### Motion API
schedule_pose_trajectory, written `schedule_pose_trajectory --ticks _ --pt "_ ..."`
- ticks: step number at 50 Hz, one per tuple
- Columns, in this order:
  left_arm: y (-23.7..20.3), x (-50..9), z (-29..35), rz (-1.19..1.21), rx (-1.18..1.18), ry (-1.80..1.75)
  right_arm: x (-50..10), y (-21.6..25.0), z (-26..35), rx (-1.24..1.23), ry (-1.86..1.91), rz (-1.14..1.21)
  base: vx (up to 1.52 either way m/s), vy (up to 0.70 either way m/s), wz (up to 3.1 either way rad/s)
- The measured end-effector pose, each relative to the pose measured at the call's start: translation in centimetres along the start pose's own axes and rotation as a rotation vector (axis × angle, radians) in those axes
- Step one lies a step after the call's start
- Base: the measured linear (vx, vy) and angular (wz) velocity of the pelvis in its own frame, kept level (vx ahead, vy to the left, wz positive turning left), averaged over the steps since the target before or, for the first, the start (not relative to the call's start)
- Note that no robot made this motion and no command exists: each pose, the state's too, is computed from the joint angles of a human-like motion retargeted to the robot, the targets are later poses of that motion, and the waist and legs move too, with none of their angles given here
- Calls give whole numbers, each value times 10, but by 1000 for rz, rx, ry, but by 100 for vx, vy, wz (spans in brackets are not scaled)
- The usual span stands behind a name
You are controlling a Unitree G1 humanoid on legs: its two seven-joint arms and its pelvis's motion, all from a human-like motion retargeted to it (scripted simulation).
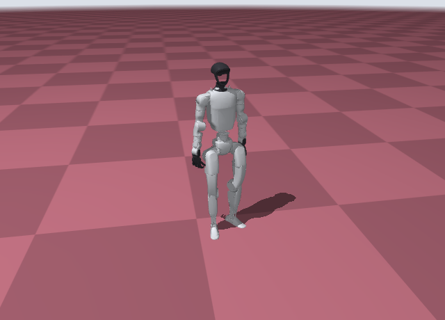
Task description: In place motions
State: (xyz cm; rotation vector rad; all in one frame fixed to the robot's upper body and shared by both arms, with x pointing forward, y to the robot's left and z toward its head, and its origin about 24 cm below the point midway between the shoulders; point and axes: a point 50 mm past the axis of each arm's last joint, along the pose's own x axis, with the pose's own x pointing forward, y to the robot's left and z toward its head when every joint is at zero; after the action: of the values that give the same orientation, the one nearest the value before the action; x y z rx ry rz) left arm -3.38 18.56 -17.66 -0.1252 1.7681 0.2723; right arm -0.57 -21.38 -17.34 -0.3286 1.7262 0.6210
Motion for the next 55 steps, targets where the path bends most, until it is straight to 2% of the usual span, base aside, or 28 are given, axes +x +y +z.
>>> schedule_pose_trajectory --ticks 5,12,20,29,42,50,55 --pt "-7 -2 18 -19 17 -53 0 -2 -4 -38 16 -21 -1 3 -6" --pt "-16 -6 33 -10 130 -92 3 6 -22 32 43 -20 -4 6 -56" --pt "-5 -9 50 -7 181 -161 1 1 -18 47 31 -25 -21 -5 -209" --pt "21 -3 16 48 116 -43 -5 -12 -23 77 57 -65 -14 -13 -268" --pt "8 -2 17 20 22 -65 -2 10 -54 303 141 24 4 -18 -127" --pt "9 -2 27 21 66 -141 0 12 -45 142 172 38 11 -24 -105" --pt "10 -2 27 50 -10 -170 0 4 -20 68 101 30 10 -21 -140"
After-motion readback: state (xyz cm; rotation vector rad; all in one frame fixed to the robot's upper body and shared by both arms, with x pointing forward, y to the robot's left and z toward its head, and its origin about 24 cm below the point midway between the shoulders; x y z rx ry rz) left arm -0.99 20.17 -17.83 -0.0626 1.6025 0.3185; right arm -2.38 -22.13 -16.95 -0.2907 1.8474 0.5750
